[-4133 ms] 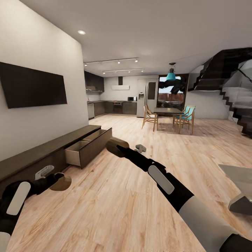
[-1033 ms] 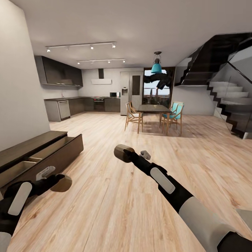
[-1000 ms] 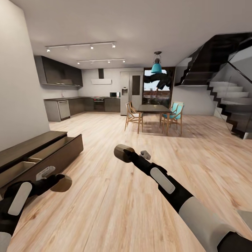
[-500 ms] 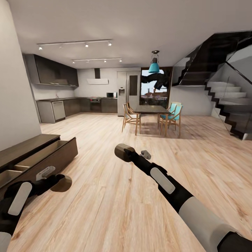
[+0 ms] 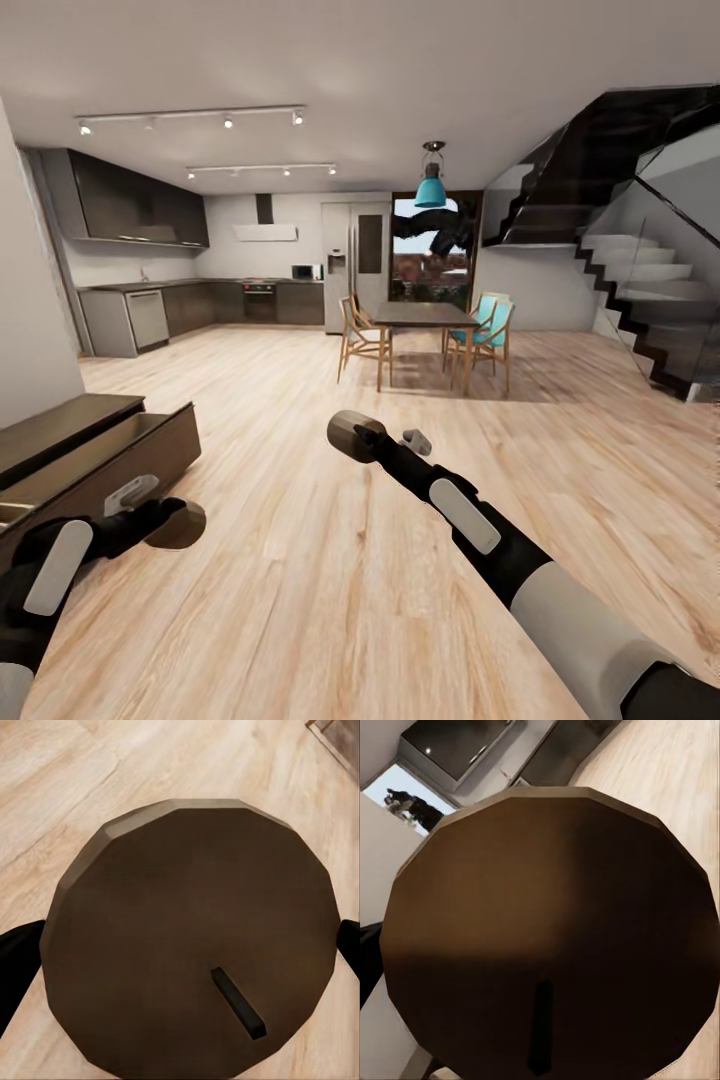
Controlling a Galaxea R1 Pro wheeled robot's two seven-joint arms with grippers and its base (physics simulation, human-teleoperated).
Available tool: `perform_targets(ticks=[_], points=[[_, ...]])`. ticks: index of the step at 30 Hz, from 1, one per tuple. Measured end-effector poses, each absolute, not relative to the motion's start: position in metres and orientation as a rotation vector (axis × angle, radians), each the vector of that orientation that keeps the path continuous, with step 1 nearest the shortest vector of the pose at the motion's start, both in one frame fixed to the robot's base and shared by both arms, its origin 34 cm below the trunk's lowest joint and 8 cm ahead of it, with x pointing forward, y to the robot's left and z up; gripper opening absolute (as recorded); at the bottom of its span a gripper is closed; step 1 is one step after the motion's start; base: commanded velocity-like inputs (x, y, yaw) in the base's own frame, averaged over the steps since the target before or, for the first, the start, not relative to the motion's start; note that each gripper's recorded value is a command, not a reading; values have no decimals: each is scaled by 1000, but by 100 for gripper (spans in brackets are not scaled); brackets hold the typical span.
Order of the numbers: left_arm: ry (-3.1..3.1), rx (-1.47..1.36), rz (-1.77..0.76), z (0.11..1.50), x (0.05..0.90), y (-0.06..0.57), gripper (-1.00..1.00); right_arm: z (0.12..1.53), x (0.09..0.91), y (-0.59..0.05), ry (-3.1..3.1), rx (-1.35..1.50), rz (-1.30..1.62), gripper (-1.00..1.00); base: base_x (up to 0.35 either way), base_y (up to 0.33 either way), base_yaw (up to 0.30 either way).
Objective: Place each of the two pumpkins and all three candles from the living room inside a cabinet in the living room (use any cabinet), then make sure every cabinet is closed, and position the cauldron so it is next to a table in the living room.
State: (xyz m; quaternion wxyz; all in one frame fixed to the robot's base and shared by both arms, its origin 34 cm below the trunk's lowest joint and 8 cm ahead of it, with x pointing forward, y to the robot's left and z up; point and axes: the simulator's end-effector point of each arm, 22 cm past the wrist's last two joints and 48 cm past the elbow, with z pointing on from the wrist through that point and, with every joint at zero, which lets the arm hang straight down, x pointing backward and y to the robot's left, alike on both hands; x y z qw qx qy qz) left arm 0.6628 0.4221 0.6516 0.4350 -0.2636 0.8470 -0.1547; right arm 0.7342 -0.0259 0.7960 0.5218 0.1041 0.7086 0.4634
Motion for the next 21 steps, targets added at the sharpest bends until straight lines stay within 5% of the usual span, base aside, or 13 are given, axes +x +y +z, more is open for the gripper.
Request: perform_targets(ticks=[21], points=[[2110, -654, -380, 651, 663, 422, -100, 798, 737, -33, 1692, 271, 1127, -100, 318, -135, -7]])
